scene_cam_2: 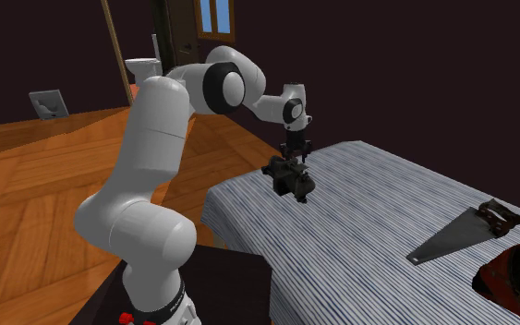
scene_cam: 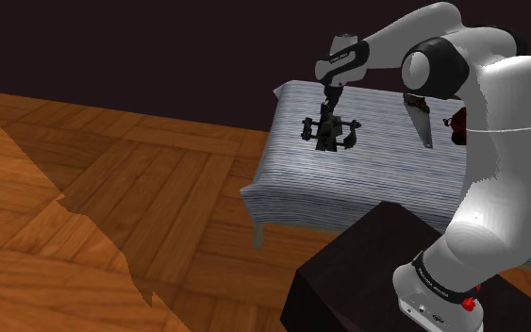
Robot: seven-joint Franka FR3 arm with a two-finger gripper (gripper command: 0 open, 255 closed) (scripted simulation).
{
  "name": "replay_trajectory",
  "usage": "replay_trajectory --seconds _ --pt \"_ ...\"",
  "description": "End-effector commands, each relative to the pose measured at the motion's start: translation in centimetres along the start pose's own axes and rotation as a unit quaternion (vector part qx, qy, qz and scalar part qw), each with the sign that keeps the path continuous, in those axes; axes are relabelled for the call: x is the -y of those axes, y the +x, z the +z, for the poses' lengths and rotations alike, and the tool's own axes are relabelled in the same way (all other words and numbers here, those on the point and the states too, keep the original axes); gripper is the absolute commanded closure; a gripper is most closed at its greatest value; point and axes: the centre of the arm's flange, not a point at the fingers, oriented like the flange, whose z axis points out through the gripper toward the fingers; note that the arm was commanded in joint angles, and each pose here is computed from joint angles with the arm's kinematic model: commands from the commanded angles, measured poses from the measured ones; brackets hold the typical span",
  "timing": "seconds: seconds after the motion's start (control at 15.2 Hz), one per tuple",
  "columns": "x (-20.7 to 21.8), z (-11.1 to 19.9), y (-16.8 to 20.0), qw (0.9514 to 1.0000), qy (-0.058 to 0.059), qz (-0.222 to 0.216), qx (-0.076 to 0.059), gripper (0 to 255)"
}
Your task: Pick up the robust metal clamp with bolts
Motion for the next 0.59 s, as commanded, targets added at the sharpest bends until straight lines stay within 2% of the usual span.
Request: replay_trajectory --seconds 0.0,0.53 --pt "0.0 0.1 -0.1 1.0000 0.001 0.000 0.002 255" --pt "-0.4 -4.1 -0.1 1.0000 0.001 0.000 0.002 255"
